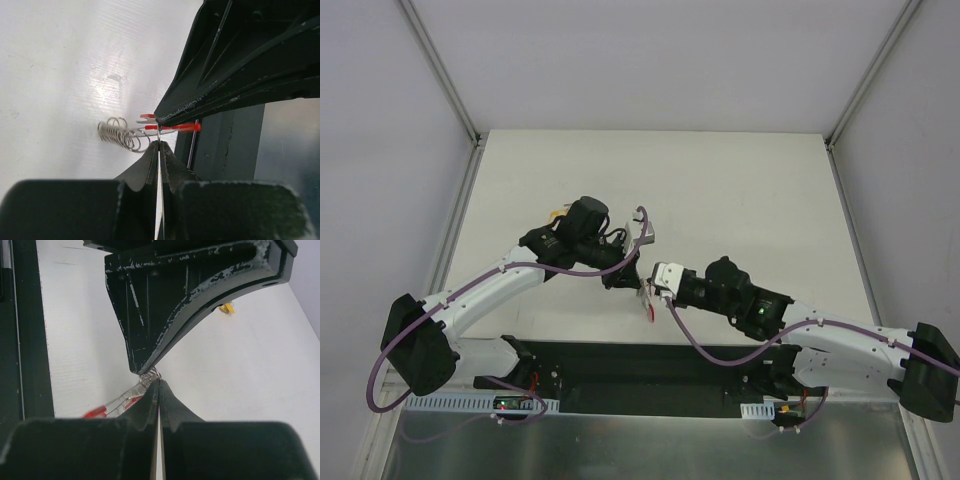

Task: Put the keys on the keyring

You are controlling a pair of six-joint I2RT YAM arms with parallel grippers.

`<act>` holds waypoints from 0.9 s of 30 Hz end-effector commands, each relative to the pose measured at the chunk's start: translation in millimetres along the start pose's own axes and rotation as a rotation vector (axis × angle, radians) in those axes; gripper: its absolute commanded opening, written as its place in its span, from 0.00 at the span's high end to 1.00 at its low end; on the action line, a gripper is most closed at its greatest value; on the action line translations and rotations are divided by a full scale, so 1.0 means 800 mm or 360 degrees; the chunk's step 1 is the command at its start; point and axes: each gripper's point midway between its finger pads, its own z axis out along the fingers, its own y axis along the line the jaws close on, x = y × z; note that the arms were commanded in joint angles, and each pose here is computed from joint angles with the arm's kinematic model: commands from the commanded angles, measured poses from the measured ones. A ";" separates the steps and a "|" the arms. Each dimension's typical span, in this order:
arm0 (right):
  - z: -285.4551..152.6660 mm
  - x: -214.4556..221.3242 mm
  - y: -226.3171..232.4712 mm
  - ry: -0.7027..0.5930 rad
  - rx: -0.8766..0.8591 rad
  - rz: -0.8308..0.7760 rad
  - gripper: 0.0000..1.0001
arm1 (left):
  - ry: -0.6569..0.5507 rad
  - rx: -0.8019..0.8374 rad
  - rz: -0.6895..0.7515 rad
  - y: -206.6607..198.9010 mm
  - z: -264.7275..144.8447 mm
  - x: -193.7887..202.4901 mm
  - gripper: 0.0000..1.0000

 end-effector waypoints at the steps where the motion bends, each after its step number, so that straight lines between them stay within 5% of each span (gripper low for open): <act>1: -0.002 -0.040 -0.017 -0.0139 0.0082 -0.0046 0.99 | -0.0099 0.0039 0.0064 -0.007 -0.006 -0.030 1.00; 8: -0.018 -0.018 -0.040 0.0012 0.0274 0.0024 0.99 | -0.0071 -0.0188 0.0063 0.021 -0.017 -0.025 1.00; 17: -0.056 0.083 -0.031 0.0602 0.0449 0.0506 0.99 | -0.0054 -0.0488 0.0135 0.045 -0.048 -0.023 1.00; 27: -0.089 0.176 -0.022 0.1343 0.0538 0.0555 0.99 | -0.0083 -0.0760 0.0204 0.059 -0.088 -0.026 1.00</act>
